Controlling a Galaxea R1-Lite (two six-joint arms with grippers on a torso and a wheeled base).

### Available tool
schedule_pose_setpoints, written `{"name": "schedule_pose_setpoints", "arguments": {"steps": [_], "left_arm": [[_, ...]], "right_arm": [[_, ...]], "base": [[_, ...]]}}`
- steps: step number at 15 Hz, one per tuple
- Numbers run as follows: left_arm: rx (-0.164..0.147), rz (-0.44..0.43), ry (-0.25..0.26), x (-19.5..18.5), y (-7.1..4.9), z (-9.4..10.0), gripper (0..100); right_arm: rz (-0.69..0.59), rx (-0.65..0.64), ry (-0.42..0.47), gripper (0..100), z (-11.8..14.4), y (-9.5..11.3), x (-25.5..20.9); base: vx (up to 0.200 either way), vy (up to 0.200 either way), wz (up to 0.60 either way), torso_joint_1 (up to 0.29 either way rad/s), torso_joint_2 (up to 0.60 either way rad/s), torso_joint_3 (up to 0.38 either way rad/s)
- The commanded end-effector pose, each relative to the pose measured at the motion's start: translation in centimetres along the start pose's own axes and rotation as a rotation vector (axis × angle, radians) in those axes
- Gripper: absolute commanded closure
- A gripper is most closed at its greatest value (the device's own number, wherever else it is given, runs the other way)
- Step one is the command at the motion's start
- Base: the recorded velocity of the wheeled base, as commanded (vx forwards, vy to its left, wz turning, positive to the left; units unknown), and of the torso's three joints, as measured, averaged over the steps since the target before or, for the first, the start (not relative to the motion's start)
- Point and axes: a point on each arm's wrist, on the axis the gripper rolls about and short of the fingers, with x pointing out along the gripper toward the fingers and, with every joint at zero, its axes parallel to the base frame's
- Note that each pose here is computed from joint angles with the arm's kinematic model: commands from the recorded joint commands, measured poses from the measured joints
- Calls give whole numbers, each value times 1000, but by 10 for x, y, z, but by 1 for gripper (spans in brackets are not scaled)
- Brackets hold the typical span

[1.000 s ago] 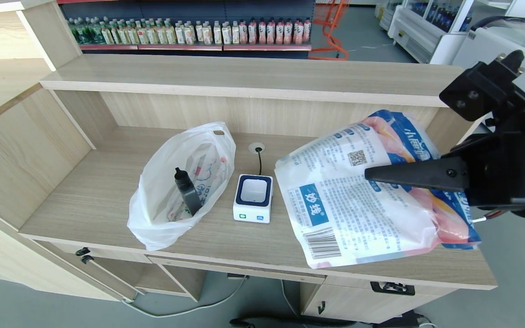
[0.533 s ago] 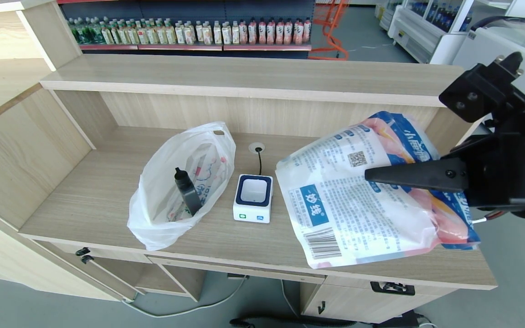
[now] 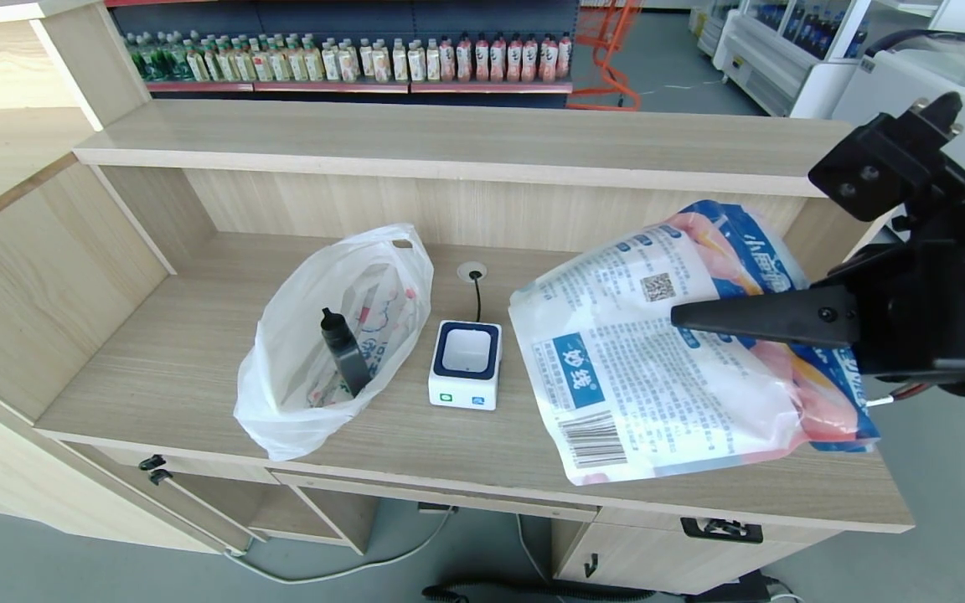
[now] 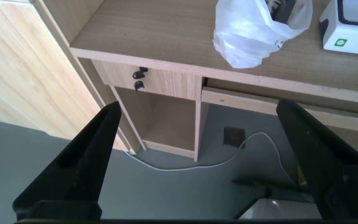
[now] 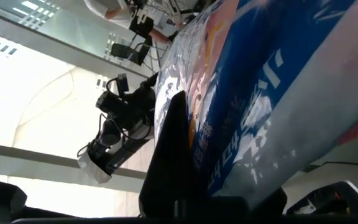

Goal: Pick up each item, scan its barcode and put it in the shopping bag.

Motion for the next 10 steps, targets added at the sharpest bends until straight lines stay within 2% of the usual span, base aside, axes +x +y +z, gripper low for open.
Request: {"name": "schedule_pose_setpoints", "arguments": {"steps": [1,3,4,7,8,10], "left_arm": [[0,0,1,0,0,0,0],[0,0,-1,0,0,0,0],[0,0,-1,0,0,0,0],[0,0,1,0,0,0,0],[0,0,1,0,0,0,0],[0,0,-1,0,0,0,0]], "right_arm": [[-2,-15,-3,100,0,0,0],[-34,-162,-14,100,0,-5,-6],[-95,-346,-21,100,-3,-13,-13],[-350,-731,-7,100,-18,-22,-31],[-413,-815,5,100,-19,-23,-34],[-525,-875,22,100,-23,-25,-41]], "base": [[0,0,0,0,0,0],[0,0,0,0,0,0],[0,0,0,0,0,0],[0,0,0,0,0,0],[0,0,0,0,0,0],[0,0,0,0,0,0]]}}
